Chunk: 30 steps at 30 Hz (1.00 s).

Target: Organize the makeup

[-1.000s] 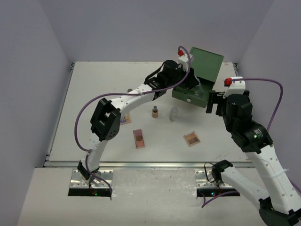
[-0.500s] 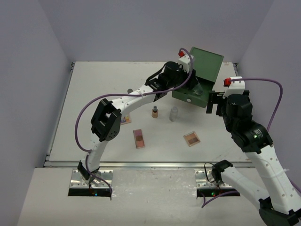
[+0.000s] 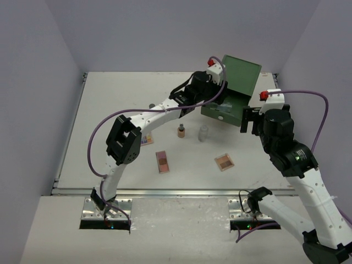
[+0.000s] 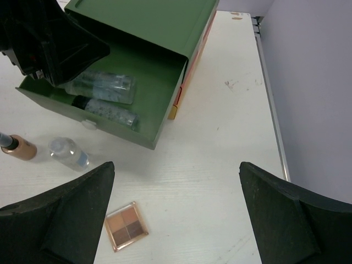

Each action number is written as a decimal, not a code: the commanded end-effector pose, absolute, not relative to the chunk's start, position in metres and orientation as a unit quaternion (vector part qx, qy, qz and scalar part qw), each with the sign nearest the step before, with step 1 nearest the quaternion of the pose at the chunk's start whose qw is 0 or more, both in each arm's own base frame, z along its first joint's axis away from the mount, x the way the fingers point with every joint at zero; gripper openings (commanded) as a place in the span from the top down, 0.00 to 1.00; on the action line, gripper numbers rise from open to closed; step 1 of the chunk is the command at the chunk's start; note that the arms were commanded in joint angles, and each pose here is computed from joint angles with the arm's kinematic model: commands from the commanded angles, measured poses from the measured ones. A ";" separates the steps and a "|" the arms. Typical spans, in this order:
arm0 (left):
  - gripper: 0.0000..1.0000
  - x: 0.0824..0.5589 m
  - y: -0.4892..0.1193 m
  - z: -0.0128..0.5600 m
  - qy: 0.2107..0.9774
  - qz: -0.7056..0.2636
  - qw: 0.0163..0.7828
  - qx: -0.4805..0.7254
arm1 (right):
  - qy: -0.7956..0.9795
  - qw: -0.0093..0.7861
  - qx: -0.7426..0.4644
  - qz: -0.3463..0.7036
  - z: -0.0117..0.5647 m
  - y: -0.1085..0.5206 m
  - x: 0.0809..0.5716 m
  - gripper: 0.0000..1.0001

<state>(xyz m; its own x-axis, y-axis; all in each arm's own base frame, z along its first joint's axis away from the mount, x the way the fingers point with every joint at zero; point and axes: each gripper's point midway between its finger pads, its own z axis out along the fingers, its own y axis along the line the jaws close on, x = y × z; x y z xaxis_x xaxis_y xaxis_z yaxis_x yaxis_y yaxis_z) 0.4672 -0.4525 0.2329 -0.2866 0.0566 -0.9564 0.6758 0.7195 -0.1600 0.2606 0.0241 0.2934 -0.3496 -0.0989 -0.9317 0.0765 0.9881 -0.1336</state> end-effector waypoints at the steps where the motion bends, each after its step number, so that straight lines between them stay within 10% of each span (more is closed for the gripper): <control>1: 0.38 0.459 -0.459 0.323 0.683 -0.316 0.607 0.255 | 0.808 0.586 -0.028 -0.054 0.311 0.035 0.265 0.05; 14: 0.28 0.476 -0.384 0.443 0.630 -0.209 0.711 0.234 | 0.717 0.532 -0.337 0.300 0.286 0.183 0.207 0.18; 30: 0.22 0.469 -0.159 0.384 0.776 -0.035 0.613 0.144 | 0.782 0.599 -0.122 0.126 0.133 0.165 0.279 0.13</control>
<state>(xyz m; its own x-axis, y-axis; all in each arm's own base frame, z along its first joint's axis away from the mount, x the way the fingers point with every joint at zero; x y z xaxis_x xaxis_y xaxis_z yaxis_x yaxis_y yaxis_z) 0.4939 -0.1738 0.3878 -0.1530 0.1752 -0.9726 0.2683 0.9545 0.1297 0.2270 0.1815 0.0984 -0.4164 -0.2328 -0.8789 -0.5816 0.8112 0.0608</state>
